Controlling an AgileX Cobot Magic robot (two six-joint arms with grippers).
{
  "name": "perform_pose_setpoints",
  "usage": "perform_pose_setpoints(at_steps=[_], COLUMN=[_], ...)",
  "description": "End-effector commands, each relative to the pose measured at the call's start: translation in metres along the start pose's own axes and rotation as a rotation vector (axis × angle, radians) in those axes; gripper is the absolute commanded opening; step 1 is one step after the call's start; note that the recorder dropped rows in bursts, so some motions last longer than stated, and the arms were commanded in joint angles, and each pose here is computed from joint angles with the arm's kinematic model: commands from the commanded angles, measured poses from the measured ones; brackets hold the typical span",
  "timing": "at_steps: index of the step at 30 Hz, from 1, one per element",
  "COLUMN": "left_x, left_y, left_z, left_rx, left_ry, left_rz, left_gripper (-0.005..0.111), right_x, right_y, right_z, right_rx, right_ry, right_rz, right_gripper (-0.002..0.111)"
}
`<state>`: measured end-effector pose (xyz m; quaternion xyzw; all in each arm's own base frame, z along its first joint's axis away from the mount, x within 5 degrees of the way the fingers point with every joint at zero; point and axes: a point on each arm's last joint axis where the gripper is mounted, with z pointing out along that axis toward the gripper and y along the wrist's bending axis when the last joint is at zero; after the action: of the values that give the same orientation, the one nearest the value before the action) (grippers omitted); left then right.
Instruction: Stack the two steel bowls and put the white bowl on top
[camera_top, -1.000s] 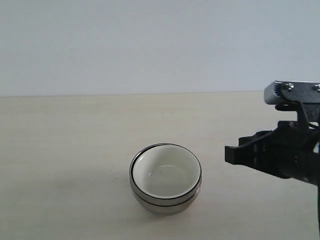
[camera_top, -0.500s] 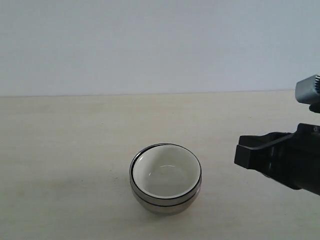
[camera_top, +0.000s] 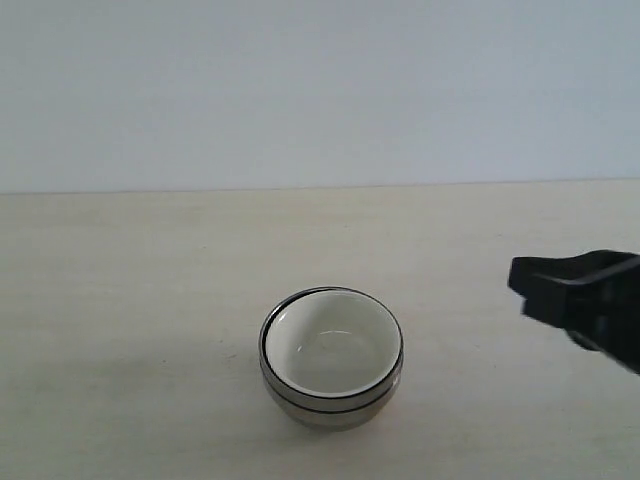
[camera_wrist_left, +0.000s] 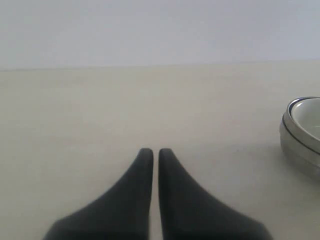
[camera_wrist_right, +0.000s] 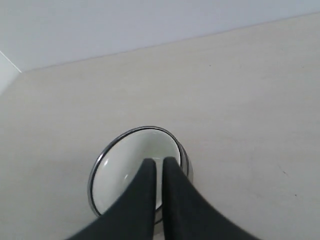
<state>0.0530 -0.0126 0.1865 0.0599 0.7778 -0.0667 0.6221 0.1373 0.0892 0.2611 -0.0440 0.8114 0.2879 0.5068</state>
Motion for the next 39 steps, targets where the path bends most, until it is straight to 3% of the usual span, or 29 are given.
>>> perform_pose_setpoints(at_steps=[1,6,9,14,20,26,39], left_x=[0.001,0.001,0.001,0.001,0.001,0.001,0.001], left_y=[0.0,0.0,0.0,0.0,0.0,0.0,0.0], left_z=[0.0,0.0,0.0,0.0,0.0,0.0,0.0], left_rx=[-0.003,-0.003,-0.003,-0.003,-0.003,-0.003,-0.003], left_ry=[0.0,0.0,0.0,0.0,0.0,0.0,0.0], left_rz=[-0.006,-0.006,-0.006,-0.006,-0.006,-0.006,-0.006], left_gripper=[0.004,0.004,0.004,0.004,0.004,0.004,0.004], right_x=[-0.007,-0.005,0.014,0.047,0.062,0.063,0.072], right_y=[0.0,-0.007,-0.019,-0.042,-0.058,-0.058,-0.058], right_z=[-0.052,-0.093,-0.103,-0.095,-0.091,-0.091,-0.086], right_rx=[-0.037,0.005,0.075,0.165,0.173,0.228,0.231], right_ry=[-0.088,-0.299,-0.386,-0.414,-0.561,-0.533,-0.408], right_rz=[-0.023,-0.106,-0.097,-0.008,0.13,-0.064,-0.107], right_gripper=[0.0,0.0,0.0,0.0,0.0,0.0,0.0])
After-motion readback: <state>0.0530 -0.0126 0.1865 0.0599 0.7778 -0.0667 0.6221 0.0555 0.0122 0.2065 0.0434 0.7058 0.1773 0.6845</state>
